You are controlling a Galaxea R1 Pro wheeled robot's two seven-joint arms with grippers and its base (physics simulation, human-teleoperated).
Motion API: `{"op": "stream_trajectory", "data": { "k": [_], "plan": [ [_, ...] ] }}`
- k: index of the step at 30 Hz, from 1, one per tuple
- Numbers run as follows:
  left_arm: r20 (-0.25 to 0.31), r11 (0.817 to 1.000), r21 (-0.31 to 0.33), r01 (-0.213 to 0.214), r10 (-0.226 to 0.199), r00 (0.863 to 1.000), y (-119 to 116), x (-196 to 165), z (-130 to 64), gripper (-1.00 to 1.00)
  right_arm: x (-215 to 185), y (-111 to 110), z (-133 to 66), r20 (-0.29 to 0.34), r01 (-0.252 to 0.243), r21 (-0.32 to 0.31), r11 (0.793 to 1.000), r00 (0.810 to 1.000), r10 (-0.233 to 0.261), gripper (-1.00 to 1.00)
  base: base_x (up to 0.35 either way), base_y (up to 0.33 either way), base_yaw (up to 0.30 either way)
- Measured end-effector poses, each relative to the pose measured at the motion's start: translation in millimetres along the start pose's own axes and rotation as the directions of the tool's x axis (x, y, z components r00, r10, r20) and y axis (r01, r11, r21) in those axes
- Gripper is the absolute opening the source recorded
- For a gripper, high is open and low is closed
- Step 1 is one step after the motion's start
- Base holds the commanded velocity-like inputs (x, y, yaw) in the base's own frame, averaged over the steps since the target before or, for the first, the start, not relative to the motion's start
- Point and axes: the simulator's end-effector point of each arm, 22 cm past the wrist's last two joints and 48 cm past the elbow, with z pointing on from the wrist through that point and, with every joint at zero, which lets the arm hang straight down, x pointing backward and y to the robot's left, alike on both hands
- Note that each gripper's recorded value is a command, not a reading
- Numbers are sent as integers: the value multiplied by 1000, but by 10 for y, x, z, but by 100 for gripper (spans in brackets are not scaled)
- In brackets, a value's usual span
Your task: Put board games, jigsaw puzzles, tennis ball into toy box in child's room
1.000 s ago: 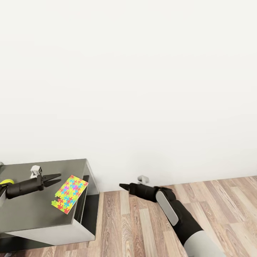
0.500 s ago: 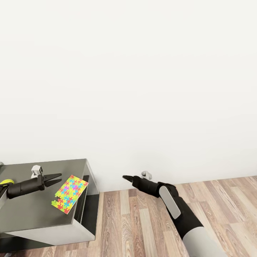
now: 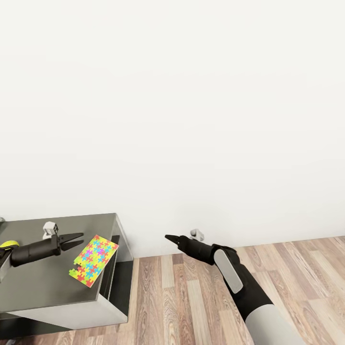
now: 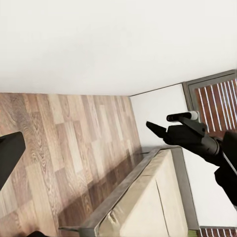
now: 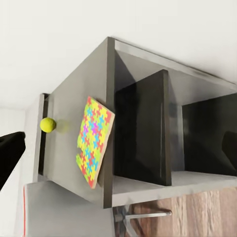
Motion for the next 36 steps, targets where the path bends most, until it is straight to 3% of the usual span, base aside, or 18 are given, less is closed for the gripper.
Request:
{"op": "stream_trajectory", "data": {
  "k": [18, 36],
  "plan": [
    [3, 1000, 10, -3, 3, 1000, -45, -4, 25, 100, -15, 38, -9, 4, 9, -3, 1000, 1000, -9, 100, 0, 0, 119],
    [3, 1000, 10, -3, 3, 1000, -46, -5, 23, 100, -13, 41, -7, 3, 10, -3, 1000, 1000, -10, 100, 0, 0, 272]
  ]
}}
